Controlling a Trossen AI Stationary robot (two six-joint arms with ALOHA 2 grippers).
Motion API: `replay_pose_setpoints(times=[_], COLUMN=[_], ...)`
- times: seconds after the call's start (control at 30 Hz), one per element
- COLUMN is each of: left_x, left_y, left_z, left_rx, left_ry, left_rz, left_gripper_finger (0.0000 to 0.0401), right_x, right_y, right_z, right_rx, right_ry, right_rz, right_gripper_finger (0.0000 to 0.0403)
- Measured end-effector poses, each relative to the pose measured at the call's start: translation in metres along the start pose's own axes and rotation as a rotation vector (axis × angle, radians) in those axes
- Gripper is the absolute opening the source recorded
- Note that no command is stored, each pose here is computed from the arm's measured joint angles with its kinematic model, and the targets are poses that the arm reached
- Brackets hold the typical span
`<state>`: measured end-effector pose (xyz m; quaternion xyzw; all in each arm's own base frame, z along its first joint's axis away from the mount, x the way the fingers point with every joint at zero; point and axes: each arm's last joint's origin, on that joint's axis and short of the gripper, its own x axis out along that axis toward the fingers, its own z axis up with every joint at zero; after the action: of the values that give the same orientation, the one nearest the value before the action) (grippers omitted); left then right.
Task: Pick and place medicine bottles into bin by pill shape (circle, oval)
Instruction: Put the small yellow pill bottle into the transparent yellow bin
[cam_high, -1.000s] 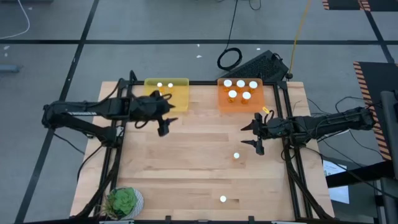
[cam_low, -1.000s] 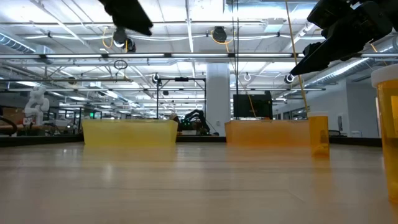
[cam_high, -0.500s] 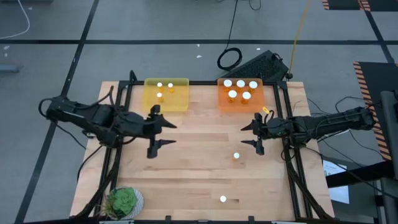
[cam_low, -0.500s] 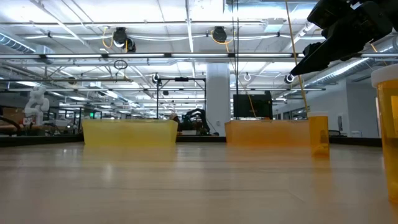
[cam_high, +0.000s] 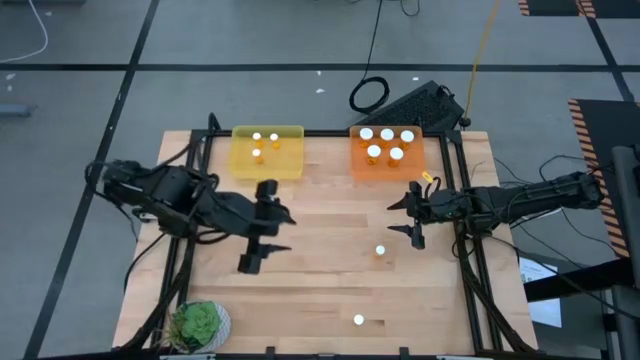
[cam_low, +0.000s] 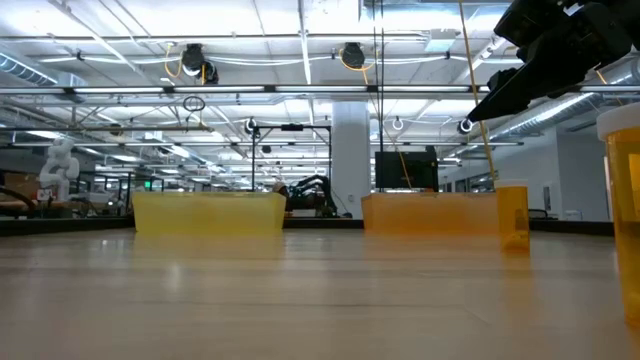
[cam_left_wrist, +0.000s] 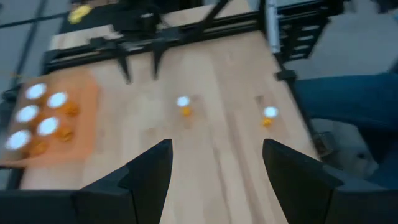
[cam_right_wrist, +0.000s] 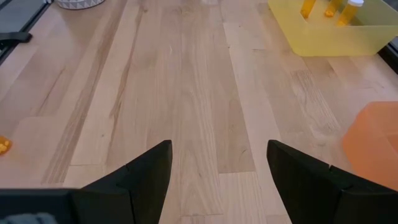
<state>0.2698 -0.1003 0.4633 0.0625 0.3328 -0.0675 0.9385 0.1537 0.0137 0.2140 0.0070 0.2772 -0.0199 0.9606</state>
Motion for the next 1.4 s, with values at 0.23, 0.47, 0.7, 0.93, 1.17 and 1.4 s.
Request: replay_pose_setpoints(times=[0.23,0.47,0.7,0.93,1.17,1.4], left_x=[0.01,0.024,0.034,0.029,0.029,0.025], left_y=[-0.012,-0.018,-0.023,-0.023,-0.035,-0.049], left_z=[0.024,0.032,0.031,0.029,0.026,0.025], left_rx=[0.055,0.081,0.126,0.153,0.155,0.179], left_ry=[0.05,0.07,0.086,0.094,0.099,0.088], left_rz=[-0.048,-0.13,-0.066,0.076,0.053,0.021], left_gripper_finger=[0.0255,0.0255,0.0255,0.0255,0.0255,0.0255], right_x=[0.0,0.0,0.0,0.0,-0.002,-0.006], right_y=[0.0,0.0,0.0,0.001,0.01,0.026], right_z=[-0.001,-0.001,-0.001,-0.002,-0.01,-0.012], right_rx=[-0.003,-0.004,-0.004,0.012,0.059,0.081], right_ry=[0.006,0.008,0.007,0.018,0.099,0.109], right_rz=[0.0,-0.001,-0.001,0.017,0.076,0.144], right_gripper_finger=[0.0255,0.0255,0.0255,0.0255,0.0255,0.0255])
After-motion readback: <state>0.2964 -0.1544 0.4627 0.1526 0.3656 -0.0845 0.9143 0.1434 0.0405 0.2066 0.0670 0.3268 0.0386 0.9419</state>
